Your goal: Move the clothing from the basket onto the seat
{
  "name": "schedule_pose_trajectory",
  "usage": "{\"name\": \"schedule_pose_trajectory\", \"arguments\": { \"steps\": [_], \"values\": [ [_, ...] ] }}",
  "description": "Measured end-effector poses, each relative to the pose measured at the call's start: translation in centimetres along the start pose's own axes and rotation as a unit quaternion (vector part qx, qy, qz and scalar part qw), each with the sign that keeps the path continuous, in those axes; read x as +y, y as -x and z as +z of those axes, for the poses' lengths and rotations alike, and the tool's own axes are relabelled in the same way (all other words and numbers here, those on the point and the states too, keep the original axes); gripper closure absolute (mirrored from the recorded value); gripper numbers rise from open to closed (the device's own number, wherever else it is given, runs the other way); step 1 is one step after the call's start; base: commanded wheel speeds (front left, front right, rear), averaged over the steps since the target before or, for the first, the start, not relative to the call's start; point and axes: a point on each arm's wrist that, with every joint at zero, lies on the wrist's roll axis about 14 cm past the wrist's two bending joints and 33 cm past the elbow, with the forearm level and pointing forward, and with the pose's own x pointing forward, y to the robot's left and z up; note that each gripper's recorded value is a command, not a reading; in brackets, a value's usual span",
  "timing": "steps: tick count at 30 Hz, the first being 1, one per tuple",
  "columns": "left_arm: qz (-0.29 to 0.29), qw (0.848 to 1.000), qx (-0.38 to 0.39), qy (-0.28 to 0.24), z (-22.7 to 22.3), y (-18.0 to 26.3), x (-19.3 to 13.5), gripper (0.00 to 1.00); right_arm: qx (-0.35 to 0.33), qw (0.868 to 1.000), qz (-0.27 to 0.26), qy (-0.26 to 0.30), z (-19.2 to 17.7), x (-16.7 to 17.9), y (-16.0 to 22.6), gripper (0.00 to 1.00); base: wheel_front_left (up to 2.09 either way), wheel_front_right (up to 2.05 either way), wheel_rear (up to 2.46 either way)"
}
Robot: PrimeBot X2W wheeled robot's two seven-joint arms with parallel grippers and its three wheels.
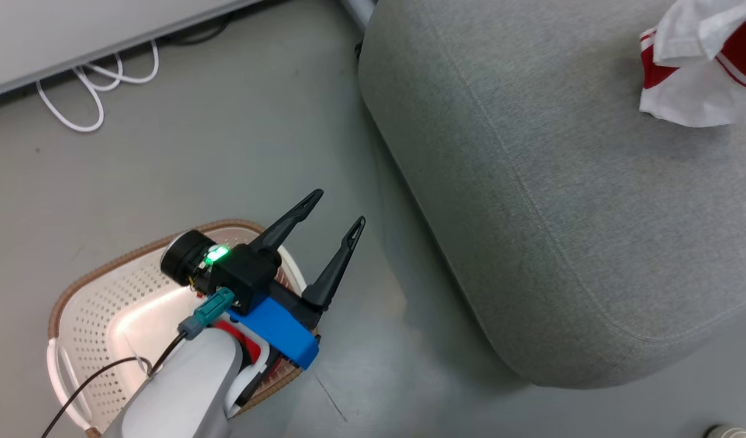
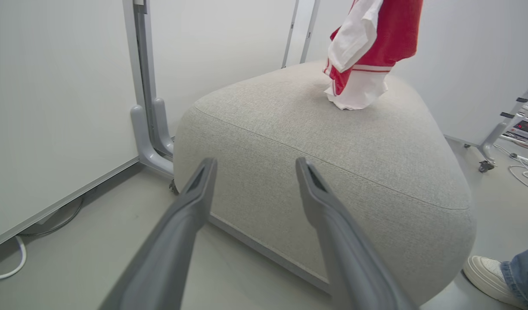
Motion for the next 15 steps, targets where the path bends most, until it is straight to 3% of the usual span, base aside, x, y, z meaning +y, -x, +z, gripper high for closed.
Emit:
{"name": "schedule_pose_trajectory", "arguments": {
  "steps": [3, 9, 15],
  "values": [
    [0.003, 1.000, 0.003, 0.003, -0.8, 0.0, 1.1, 0.00, 0.028, 1.000, -0.013, 0.002, -3.3, 0.2, -1.1, 1.00, 0.00, 0.00, 0.00],
    [0.032, 0.999, 0.015, 0.015, -2.6, 1.1, 3.5, 0.00, 0.127, 0.992, 0.005, -0.014, -13.1, 4.1, -0.8, 1.00, 0.00, 0.00, 0.00],
    [0.043, 0.998, 0.027, 0.021, -3.7, 2.0, 4.0, 0.00, 0.176, 0.984, 0.017, -0.028, -17.8, 6.4, 0.4, 1.00, 0.00, 0.00, 0.00]
  ]
}}
